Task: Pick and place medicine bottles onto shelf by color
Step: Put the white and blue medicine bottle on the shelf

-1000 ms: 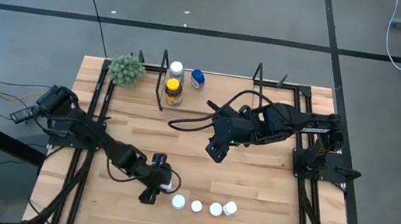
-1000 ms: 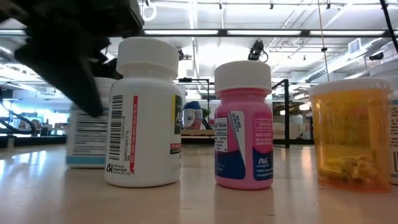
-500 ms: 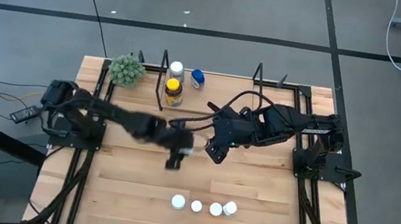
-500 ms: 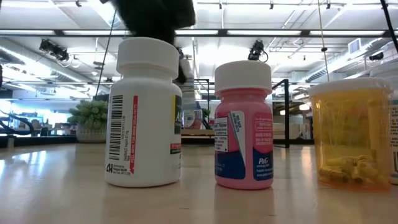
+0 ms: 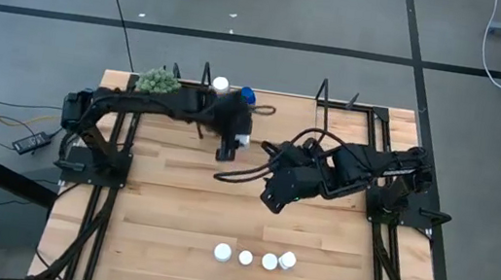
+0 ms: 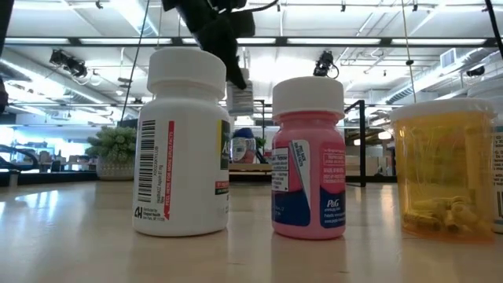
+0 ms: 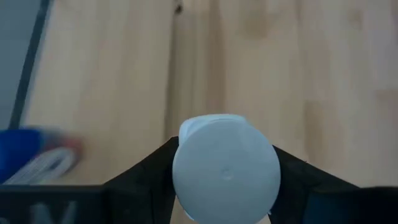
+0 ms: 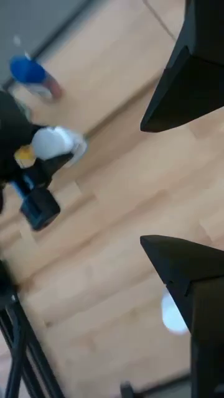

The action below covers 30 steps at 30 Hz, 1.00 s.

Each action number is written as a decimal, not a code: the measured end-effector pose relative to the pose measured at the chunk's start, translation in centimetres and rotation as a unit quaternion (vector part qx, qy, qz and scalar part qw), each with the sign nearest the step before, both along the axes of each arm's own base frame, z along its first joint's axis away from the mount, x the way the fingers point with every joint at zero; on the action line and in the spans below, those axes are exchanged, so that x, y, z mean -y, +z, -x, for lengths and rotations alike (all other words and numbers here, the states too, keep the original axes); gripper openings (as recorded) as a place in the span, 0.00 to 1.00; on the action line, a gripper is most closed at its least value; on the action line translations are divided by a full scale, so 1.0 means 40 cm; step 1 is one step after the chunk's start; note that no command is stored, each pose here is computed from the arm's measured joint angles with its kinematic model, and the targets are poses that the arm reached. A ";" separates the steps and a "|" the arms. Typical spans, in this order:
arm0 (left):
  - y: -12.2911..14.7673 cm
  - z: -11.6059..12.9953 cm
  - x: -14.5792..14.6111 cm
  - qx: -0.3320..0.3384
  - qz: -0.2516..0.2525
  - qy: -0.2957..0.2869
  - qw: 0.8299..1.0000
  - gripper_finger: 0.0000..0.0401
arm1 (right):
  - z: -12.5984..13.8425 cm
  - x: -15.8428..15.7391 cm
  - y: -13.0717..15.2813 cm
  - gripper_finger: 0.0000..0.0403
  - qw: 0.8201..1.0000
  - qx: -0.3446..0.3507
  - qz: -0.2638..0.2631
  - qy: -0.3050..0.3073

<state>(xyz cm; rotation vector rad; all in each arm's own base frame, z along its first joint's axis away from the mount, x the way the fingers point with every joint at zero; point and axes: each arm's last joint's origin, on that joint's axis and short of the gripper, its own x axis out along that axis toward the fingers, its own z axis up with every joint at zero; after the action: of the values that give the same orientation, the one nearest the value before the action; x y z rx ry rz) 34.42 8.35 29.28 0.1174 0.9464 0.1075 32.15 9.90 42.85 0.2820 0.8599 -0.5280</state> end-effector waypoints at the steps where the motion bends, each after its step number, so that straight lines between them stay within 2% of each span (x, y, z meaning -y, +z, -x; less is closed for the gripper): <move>1: 0.007 -0.005 -0.015 -0.002 -0.006 -0.002 1.000 0.47 | 0.000 0.005 0.000 0.72 1.000 -0.001 0.015 -0.001; 5: 0.012 -0.022 -0.075 -0.032 -0.008 0.015 0.999 0.44 | -0.005 0.028 0.002 0.72 0.998 -0.002 0.064 -0.013; 8: 0.003 -0.037 -0.108 -0.044 -0.004 0.029 0.999 0.45 | -0.009 0.051 0.001 0.72 0.997 -0.007 0.071 -0.026; 13: -0.021 -0.073 -0.145 -0.044 -0.018 0.014 0.999 0.50 | -0.014 0.081 0.001 0.72 0.996 -0.011 0.077 -0.044; 19: -0.083 -0.091 -0.169 -0.078 -0.009 0.009 0.997 0.47 | -0.021 0.123 0.001 0.72 0.994 0.001 0.061 -0.095; 30: -0.139 -0.092 -0.235 -0.095 -0.001 0.034 0.995 0.49 | -0.024 0.142 0.001 0.72 0.993 0.000 0.057 -0.107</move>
<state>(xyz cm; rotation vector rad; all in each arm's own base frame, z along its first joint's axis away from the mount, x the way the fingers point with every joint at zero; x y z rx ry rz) 38.11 17.74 23.73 0.0990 1.1402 0.1632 33.12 4.20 42.89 0.2719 0.8002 -0.7732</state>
